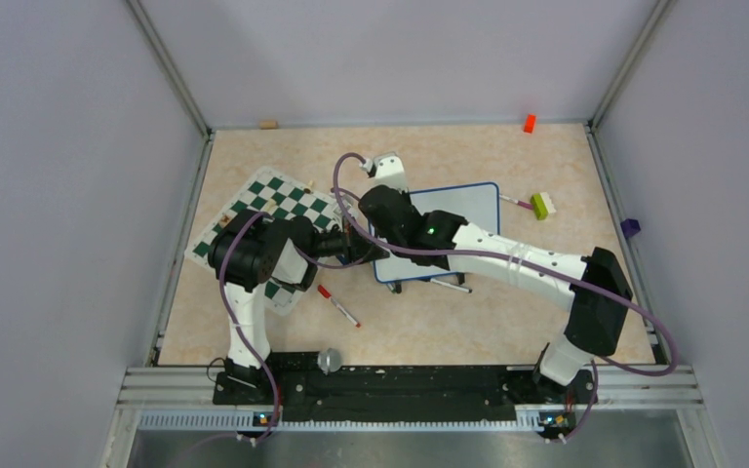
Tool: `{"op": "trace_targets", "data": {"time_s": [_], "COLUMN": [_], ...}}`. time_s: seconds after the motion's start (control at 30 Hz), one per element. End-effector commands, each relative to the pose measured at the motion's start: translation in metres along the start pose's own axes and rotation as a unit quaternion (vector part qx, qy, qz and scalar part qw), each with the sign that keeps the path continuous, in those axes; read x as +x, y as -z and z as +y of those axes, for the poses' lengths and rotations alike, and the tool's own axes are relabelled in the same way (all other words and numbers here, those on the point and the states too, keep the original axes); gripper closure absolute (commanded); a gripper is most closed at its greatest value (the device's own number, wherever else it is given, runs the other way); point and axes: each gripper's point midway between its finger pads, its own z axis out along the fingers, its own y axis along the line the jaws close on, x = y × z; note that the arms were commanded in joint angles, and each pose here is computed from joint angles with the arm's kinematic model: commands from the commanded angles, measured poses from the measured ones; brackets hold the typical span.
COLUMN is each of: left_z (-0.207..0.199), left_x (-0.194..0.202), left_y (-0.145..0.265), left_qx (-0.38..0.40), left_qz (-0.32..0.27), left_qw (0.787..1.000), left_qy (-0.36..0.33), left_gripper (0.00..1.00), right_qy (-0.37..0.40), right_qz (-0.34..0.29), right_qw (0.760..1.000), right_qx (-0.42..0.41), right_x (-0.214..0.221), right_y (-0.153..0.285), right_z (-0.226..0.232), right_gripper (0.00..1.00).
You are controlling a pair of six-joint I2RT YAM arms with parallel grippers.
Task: Write a sentence on the whiteboard
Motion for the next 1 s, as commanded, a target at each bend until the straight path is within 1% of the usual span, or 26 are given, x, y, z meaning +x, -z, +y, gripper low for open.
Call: {"op": "trace_targets", "data": {"time_s": [0.0, 0.17, 0.37, 0.53, 0.97], "left_z": [-0.009, -0.009, -0.008, -0.008, -0.009], "left_x": [-0.004, -0.004, -0.004, -0.004, -0.004], "left_y": [-0.002, -0.002, -0.002, -0.002, -0.002], "left_qx": [0.033, 0.033, 0.033, 0.034, 0.034], "left_qz": [0.001, 0.001, 0.001, 0.002, 0.002], "left_qw": [0.996, 0.996, 0.996, 0.996, 0.996], "left_qy": [-0.082, -0.082, -0.083, -0.083, -0.084], "left_gripper": [1.00, 1.00, 1.00, 1.00, 1.00], "right_qy": [-0.003, -0.004, -0.001, -0.002, -0.005], "right_qz": [-0.008, -0.009, -0.008, -0.013, -0.021], "right_qw": [0.999, 0.999, 1.000, 1.000, 1.000], "right_qx": [0.039, 0.043, -0.001, -0.019, -0.014], "right_x": [-0.008, -0.009, -0.011, -0.016, -0.024], "right_y": [0.003, 0.005, 0.004, 0.004, 0.005], "right_z": [-0.012, -0.015, 0.001, 0.009, 0.007], "right_gripper": [1.00, 1.00, 1.00, 1.00, 1.00]}}
